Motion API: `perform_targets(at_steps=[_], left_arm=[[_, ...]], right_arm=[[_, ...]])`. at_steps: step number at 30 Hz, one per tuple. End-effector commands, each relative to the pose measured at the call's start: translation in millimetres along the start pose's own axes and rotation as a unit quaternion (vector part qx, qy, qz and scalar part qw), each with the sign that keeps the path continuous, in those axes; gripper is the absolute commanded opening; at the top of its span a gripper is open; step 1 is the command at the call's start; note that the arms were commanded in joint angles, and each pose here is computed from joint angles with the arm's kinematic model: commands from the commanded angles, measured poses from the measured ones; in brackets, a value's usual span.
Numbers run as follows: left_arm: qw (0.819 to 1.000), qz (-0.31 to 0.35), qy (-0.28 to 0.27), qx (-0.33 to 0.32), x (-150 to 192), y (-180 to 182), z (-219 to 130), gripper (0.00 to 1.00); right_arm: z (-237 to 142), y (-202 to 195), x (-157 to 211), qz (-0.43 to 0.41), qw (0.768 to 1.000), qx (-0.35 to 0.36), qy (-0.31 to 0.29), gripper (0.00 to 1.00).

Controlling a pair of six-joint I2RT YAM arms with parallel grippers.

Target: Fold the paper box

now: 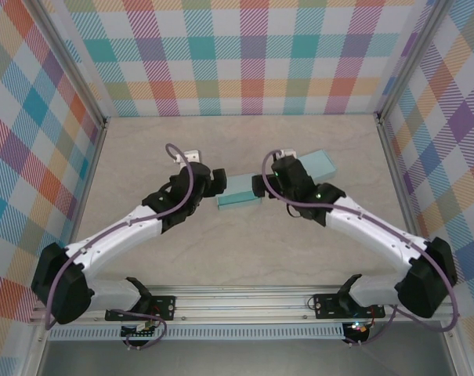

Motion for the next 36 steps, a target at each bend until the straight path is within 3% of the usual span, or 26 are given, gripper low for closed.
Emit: perform_targets(at_steps=[1,7,14,27,36], left_arm=[[1.000,0.004,0.019,-0.013,0.7,-0.2,17.9,1.00],[0.996,0.005,0.088,-0.026,18.3,-4.7,61.8,1.00],[0.990,0.021,0.140,-0.017,41.1,-15.0,92.8,1.00],[0.982,0.011,0.186,-0.035,85.5,-7.1,103.5,1.00],[0.981,0.001,0.192,-0.030,94.9,-6.7,104.8,1.00]], right_arm=[[18.8,-5.8,-0.2,0.009,0.997,0.059,0.049,1.00],[62.3,0.9,-3.7,0.023,0.992,0.077,0.099,1.00],[100.2,-3.9,17.7,0.038,0.981,0.095,0.167,1.00],[123.6,-29.2,65.0,0.073,0.964,0.122,0.226,1.00],[127.2,-37.0,77.6,0.086,0.959,0.126,0.237,1.00]])
Point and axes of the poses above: each hand's point on the last joint's axis, 136 mm out from that joint toward the fingers, its own z axis out along the fingers, its own y axis along the line the jaws close on, x = y × z, the point moved 8 cm from there along -z, back along the fingers, and after that the axes turned 14 degrees about z, right-handed, at the moved point
